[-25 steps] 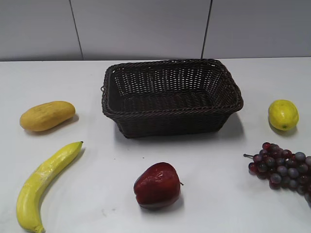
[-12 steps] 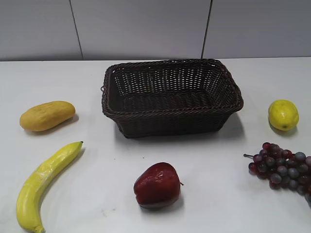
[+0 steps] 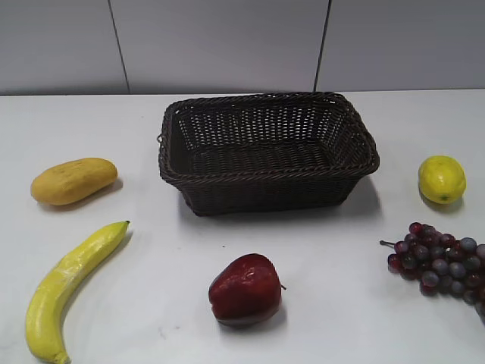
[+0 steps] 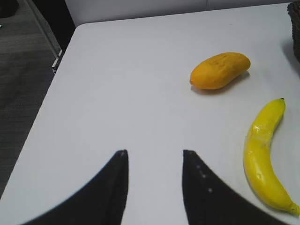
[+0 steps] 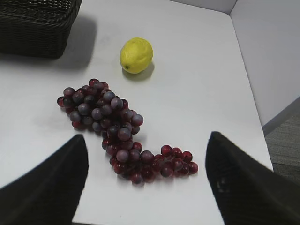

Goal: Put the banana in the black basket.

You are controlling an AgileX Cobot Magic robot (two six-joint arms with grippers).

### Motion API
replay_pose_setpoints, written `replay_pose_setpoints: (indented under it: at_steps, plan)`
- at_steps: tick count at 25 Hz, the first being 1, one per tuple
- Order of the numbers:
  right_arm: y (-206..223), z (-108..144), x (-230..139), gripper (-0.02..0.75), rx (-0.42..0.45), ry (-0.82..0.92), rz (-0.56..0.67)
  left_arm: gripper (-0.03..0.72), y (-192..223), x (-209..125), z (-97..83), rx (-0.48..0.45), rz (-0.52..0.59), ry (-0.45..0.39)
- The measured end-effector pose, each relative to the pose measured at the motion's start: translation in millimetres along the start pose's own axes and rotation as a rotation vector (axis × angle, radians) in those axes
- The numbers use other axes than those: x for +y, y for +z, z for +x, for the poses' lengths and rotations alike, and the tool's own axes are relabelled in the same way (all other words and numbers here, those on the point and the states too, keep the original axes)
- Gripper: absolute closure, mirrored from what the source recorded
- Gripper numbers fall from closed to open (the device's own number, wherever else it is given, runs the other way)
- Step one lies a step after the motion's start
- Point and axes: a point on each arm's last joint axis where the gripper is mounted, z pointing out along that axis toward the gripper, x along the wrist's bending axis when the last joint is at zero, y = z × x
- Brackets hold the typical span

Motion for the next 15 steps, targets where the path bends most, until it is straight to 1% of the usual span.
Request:
replay_pose_setpoints:
  at_steps: [5,6,7,8,11,12,15]
  plan:
    - [0,0,0,0.145,0.0,0.0,0.0,0.405,0,0,0.1,0.001,0.0,0.0]
    - [0,0,0,0.145,0.0,0.0,0.0,0.395,0,0,0.1,0.001,0.0,0.0]
    - [0,0,0,0.145,0.0,0.0,0.0,0.365,0,0,-0.1,-0.001,0.0,-0.001]
    - [0,0,0,0.145,0.0,0.0,0.0,0.312,0,0,-0.2,-0.002,0.0,-0.001]
    - [0,0,0,0.145,0.0,0.0,0.0,0.104,5,3,-0.6,-0.006,0.039,-0.001]
    - [0,0,0,0.145,0.0,0.0,0.0,0.073,8,5,-0.9,-0.008,0.064,0.0]
    - [0,0,0,0.145,0.0,0.0,0.0,0.064,21,11,-1.4,-0.011,0.154,0.004]
